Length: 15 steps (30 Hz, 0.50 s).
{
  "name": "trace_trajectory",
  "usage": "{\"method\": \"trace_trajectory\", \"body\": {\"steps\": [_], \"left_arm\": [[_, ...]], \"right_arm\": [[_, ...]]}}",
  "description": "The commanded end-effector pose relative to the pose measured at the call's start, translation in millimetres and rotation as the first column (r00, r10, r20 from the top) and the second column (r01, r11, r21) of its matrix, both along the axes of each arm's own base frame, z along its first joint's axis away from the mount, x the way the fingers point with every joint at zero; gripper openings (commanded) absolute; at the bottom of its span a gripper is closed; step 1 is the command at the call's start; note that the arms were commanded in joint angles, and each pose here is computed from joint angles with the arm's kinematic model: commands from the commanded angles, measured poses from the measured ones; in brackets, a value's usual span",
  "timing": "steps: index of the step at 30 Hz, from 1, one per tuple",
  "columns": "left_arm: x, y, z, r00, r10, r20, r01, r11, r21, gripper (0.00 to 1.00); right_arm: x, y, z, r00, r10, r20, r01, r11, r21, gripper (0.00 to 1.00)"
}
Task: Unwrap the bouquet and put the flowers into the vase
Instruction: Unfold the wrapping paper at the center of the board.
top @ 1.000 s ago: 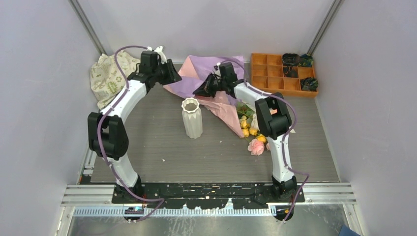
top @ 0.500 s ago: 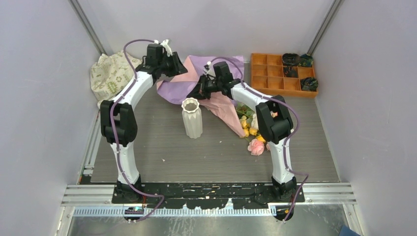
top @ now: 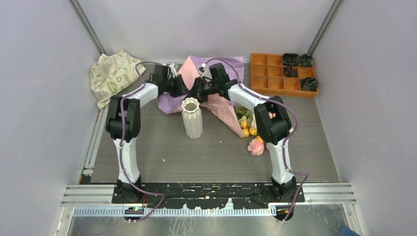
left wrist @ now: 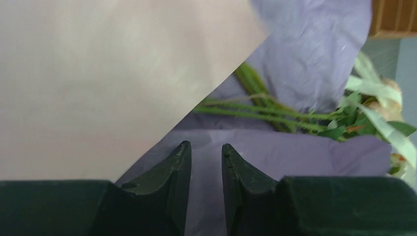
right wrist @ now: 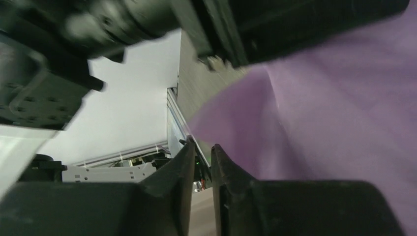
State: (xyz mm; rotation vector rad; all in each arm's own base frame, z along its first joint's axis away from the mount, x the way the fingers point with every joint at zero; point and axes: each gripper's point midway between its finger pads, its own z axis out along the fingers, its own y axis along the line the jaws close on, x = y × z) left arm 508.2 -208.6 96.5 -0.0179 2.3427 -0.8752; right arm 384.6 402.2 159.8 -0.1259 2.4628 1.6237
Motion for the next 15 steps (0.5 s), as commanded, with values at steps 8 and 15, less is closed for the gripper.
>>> {"method": "trace_trajectory", "body": {"steps": [8,15], "left_arm": [[-40,2,22,0.995,-0.065,0.072,0.068,0.997,-0.034,0.28],[-56,13,24,0.995,-0.067,0.078,0.065,0.997,0.030,0.27]], "right_arm": [[21,-24,97,0.958,-0.091,0.272,0.088,0.996,0.024,0.50],[52,-93,91,0.915,-0.279,0.291,0.313,0.947,-0.075,0.49]]}}
